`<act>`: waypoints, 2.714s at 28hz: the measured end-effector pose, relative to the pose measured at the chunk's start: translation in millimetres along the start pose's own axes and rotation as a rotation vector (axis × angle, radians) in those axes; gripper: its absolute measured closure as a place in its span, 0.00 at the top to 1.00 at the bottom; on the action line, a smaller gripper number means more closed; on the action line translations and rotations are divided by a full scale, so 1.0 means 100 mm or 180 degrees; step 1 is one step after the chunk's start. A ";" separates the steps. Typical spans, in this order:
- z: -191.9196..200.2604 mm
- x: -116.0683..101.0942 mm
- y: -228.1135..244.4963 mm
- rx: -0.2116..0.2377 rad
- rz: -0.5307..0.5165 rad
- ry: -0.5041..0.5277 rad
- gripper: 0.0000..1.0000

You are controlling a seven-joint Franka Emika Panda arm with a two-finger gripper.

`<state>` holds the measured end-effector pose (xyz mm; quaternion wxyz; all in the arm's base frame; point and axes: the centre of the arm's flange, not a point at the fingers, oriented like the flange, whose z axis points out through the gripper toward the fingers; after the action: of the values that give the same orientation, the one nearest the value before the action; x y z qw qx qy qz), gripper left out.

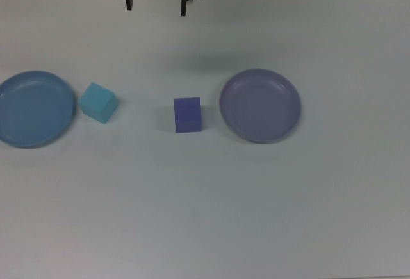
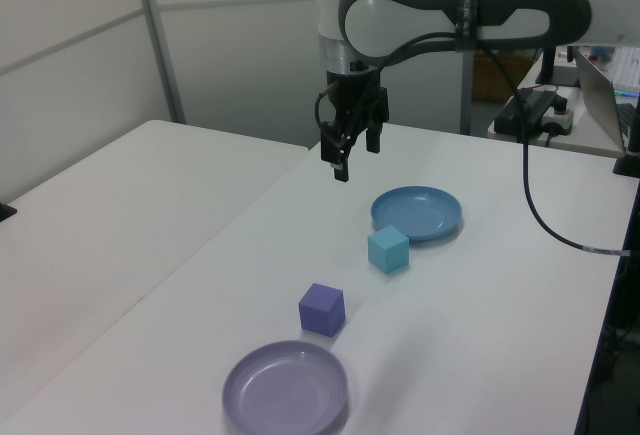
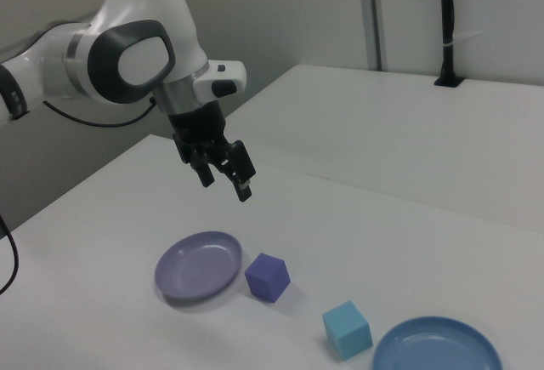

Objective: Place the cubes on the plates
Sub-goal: 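Lower the open gripper over the purple cube, then close the gripper on the purple cube, then carry the purple cube onto the lavender plate and lower it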

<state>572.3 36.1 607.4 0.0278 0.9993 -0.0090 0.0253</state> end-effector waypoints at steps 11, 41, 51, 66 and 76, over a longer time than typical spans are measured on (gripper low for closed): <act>0.53 0.24 -0.05 0.0085 -0.0252 -0.0180 1.00; 2.62 0.63 -0.36 -0.0053 -0.0272 -0.0027 1.00; 2.20 0.61 -0.41 -0.0104 -0.0265 0.0080 1.00; 2.48 0.51 -0.77 -0.0097 -0.0445 -0.0124 1.00; 2.58 0.52 -0.76 -0.0098 -0.0433 -0.0160 0.81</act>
<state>638.6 96.3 348.5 0.0446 0.9973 0.0578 -0.0019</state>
